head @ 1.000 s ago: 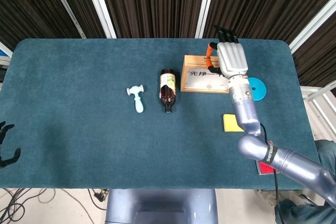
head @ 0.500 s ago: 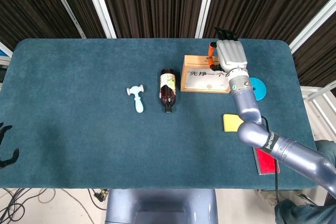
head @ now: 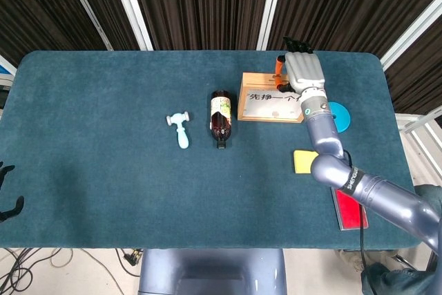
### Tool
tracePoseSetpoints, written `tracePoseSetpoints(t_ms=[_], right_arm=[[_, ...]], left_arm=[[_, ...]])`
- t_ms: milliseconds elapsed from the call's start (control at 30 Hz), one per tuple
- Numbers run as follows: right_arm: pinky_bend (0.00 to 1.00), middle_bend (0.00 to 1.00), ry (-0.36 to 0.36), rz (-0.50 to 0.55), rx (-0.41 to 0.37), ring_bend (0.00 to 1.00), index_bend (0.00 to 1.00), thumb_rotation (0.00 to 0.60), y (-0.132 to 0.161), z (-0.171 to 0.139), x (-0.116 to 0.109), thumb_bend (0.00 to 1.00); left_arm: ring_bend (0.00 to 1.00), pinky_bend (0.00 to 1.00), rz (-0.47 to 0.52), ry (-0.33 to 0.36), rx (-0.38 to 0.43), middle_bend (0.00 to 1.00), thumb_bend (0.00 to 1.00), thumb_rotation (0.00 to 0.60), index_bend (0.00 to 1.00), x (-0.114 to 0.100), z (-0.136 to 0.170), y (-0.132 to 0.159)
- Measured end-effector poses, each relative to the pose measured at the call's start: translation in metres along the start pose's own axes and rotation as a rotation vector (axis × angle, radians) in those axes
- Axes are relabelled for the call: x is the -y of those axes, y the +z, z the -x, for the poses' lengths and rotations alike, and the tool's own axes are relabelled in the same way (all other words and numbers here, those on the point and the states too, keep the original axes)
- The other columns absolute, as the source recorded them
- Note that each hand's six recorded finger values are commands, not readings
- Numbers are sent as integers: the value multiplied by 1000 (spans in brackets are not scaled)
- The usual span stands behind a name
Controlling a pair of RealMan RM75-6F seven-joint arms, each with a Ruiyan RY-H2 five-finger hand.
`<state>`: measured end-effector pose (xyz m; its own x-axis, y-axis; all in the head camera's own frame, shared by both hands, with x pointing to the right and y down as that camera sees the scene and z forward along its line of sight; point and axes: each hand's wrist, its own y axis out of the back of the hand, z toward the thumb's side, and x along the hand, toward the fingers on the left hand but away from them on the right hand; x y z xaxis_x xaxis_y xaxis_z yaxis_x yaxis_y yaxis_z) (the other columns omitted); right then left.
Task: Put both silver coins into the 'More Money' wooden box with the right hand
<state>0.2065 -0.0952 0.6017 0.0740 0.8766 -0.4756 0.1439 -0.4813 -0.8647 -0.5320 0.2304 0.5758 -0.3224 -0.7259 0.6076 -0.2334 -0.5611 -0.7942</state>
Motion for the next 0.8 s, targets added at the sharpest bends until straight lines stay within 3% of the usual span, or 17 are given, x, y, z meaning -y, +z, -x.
tracePoseSetpoints(t_ms=[800], right_arm=[[0, 11, 17, -10, 28, 0, 728, 600, -12, 3, 5, 537]], left_arm=[[0, 78, -2, -1, -5, 0, 402, 600, 151, 0, 0, -1]])
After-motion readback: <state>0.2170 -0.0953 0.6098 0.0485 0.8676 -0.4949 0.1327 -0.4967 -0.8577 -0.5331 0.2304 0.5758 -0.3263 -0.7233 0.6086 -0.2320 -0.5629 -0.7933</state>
